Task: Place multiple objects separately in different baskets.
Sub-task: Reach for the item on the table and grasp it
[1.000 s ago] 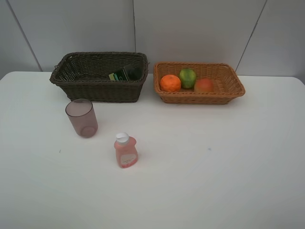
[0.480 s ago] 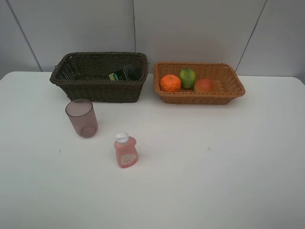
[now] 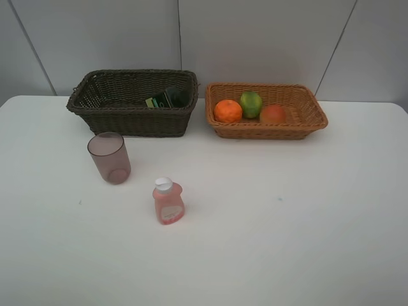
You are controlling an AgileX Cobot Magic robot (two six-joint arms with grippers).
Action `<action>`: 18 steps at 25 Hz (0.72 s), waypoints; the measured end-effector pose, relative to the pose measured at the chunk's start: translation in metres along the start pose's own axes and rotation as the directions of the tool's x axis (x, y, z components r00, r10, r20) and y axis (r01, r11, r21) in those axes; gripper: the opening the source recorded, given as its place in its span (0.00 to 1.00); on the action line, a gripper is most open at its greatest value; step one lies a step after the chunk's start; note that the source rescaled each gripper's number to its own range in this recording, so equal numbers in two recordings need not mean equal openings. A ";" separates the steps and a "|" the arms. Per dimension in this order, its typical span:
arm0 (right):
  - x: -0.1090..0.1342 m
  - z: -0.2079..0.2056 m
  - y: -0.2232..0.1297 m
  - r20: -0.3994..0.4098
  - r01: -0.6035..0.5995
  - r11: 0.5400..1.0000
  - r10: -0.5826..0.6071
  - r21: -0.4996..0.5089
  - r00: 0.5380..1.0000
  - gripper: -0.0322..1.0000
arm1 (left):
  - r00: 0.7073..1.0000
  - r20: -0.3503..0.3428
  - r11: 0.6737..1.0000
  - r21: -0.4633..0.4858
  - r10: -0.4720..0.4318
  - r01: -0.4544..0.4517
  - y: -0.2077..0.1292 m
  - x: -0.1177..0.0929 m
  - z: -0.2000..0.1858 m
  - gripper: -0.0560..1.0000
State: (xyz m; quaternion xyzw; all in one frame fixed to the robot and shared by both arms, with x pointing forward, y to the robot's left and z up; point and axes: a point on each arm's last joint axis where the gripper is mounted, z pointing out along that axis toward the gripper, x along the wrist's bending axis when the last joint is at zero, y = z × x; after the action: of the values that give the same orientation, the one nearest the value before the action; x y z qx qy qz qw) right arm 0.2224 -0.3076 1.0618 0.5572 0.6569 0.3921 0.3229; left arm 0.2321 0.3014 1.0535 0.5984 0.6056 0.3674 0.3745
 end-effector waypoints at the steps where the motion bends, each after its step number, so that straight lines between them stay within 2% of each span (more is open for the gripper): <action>1: 0.000 0.001 0.001 -0.012 0.003 1.000 -0.004 -0.014 1.000 0.98 | 1.000 0.000 1.000 0.000 0.000 0.000 0.000 0.000 0.000 0.97; 8: 0.001 0.009 0.001 -0.024 0.011 0.999 -0.012 -0.053 1.000 0.98 | 1.000 0.000 1.000 0.000 0.000 0.000 0.000 0.000 0.000 0.97; 18: 0.001 0.010 0.001 -0.020 0.009 0.999 -0.010 -0.052 1.000 0.98 | 1.000 0.000 1.000 0.000 0.000 0.000 0.000 0.000 0.000 0.97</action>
State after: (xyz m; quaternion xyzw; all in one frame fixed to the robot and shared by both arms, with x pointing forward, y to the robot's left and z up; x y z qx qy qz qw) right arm 0.2314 -0.3047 1.0579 0.5413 0.6524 0.4132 0.3327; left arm 0.2321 0.3014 1.0535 0.5984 0.6056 0.3674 0.3745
